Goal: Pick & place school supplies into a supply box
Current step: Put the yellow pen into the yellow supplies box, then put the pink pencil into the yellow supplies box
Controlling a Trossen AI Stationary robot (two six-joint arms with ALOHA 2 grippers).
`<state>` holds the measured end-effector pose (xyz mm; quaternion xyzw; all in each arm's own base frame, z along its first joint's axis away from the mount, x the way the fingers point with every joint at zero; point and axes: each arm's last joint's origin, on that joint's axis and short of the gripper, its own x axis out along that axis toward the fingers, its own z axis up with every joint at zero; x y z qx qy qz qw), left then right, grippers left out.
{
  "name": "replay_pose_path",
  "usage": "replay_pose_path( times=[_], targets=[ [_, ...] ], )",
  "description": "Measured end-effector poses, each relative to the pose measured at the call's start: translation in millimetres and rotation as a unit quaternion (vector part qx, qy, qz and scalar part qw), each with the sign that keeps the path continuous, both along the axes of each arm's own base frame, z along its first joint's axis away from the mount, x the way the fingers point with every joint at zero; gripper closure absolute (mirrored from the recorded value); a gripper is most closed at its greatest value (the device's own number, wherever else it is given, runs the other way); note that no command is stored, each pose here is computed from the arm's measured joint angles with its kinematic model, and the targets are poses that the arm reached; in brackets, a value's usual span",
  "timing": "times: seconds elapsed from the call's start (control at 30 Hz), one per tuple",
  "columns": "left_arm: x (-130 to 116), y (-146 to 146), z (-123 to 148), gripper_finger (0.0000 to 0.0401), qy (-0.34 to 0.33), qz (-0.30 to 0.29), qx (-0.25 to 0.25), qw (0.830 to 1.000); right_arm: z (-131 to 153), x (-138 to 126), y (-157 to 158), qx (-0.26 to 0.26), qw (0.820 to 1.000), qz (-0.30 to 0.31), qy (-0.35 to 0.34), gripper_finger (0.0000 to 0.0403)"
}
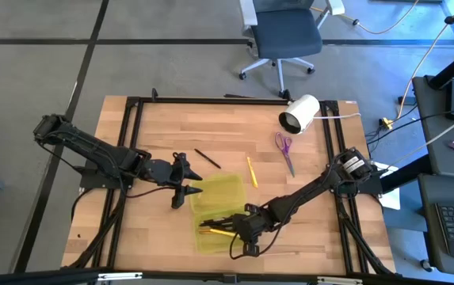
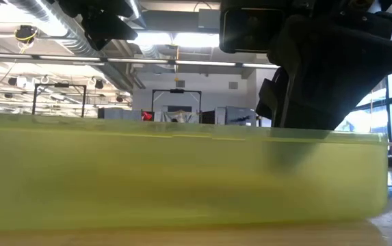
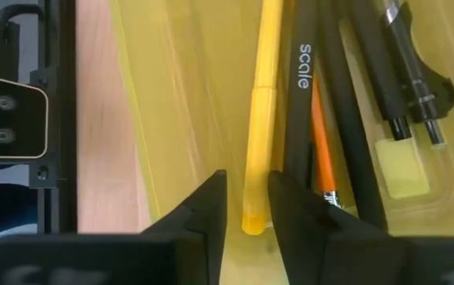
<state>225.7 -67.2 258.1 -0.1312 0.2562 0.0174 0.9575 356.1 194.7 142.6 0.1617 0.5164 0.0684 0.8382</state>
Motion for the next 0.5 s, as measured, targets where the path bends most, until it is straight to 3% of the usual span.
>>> replay_pose_path(
  times=[0.13, 0.3, 0.5],
  targets=[
    [-1, 0, -1, 0.0205, 0.005, -0.007, 0.017, 1.0, 12, -1, -7, -0.008, 1.0, 0.005, 0.001, 0.029],
    [-1, 0, -2, 0.0205, 0.008, -0.012, 0.027, 1.0, 52, -7, -12, -0.028, 0.999, 0.022, -0.004, 0.0286],
    [-1, 0, -2, 0.0205, 0.008, -0.02, 0.041, 0.999, 75, -41, 11, -0.05, 0.996, 0.068, 0.025, 0.0286]
  ],
)
